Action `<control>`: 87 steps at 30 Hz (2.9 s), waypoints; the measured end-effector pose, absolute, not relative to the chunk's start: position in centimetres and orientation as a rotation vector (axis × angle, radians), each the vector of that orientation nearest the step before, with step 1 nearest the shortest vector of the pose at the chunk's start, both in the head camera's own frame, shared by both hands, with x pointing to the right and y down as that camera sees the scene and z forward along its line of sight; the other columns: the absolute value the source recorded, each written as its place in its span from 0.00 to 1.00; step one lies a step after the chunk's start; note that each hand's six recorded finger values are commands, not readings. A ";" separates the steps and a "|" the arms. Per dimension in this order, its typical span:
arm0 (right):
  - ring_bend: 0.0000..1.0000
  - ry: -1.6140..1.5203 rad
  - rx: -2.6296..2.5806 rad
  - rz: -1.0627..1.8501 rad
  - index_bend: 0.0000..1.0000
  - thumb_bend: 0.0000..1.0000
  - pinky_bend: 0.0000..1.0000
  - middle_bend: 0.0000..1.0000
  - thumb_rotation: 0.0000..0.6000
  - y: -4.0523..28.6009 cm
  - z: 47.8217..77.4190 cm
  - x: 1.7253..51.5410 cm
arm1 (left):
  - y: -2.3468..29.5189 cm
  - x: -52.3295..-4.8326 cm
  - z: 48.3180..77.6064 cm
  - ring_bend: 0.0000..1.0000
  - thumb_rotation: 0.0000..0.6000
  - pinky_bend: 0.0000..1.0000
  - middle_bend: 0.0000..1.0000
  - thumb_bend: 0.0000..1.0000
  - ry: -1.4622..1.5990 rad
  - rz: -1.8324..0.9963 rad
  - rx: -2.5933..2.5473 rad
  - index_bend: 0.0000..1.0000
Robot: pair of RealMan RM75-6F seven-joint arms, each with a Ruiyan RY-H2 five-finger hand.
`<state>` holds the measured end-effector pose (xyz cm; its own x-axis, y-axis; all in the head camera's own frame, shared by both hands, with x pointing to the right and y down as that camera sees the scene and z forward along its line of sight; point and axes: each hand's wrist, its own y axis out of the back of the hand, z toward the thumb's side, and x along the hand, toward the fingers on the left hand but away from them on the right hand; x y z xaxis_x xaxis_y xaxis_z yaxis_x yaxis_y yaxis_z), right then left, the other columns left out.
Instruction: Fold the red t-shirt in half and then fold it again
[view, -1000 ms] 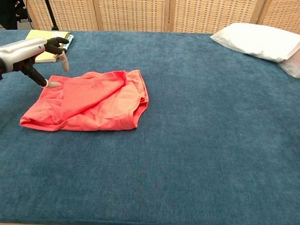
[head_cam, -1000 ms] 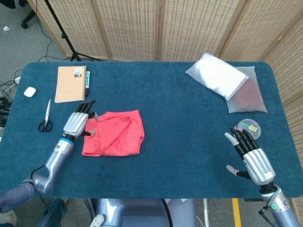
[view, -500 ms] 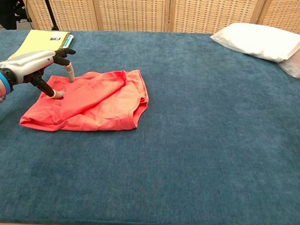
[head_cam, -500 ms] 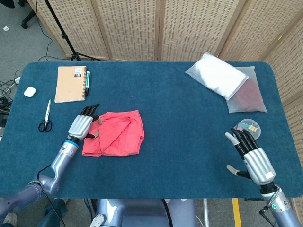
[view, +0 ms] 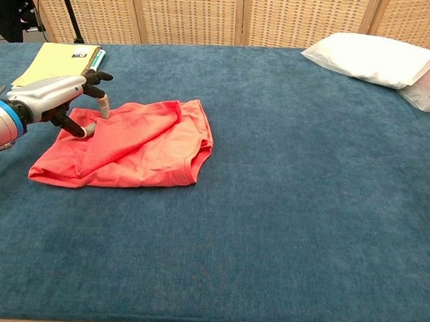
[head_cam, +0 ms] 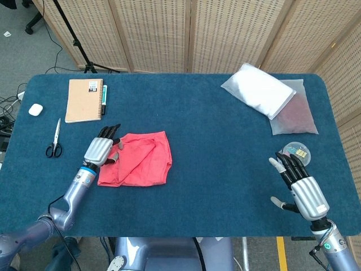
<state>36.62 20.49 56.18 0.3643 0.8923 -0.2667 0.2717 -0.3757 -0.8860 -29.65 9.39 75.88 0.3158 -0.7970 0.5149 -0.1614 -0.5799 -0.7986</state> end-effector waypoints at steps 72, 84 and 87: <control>0.00 -1.023 -1.855 0.993 0.00 0.00 0.00 0.00 1.00 20.7 55.6 36.6 | 14.5 -16.0 69.3 0.00 1.00 0.00 0.00 0.00 0.714 -0.585 -1.896 0.00; 0.00 -1.025 -1.855 0.991 0.00 0.00 0.00 0.00 1.00 20.6 55.4 36.6 | 11.8 -18.9 66.7 0.00 1.00 0.00 0.00 0.00 1.008 -0.554 -1.938 0.00; 0.00 -1.033 -1.847 0.986 0.00 0.00 0.00 0.00 1.00 20.6 55.2 36.7 | 11.4 -20.7 65.8 0.00 1.00 0.00 0.00 0.00 1.059 -0.596 -1.934 0.00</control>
<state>36.72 20.59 55.19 0.3671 0.8973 -0.2452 0.2871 -0.3601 -0.8877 -20.67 11.39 65.84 0.5315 -0.8469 0.0147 -0.4524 -0.2985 -0.8403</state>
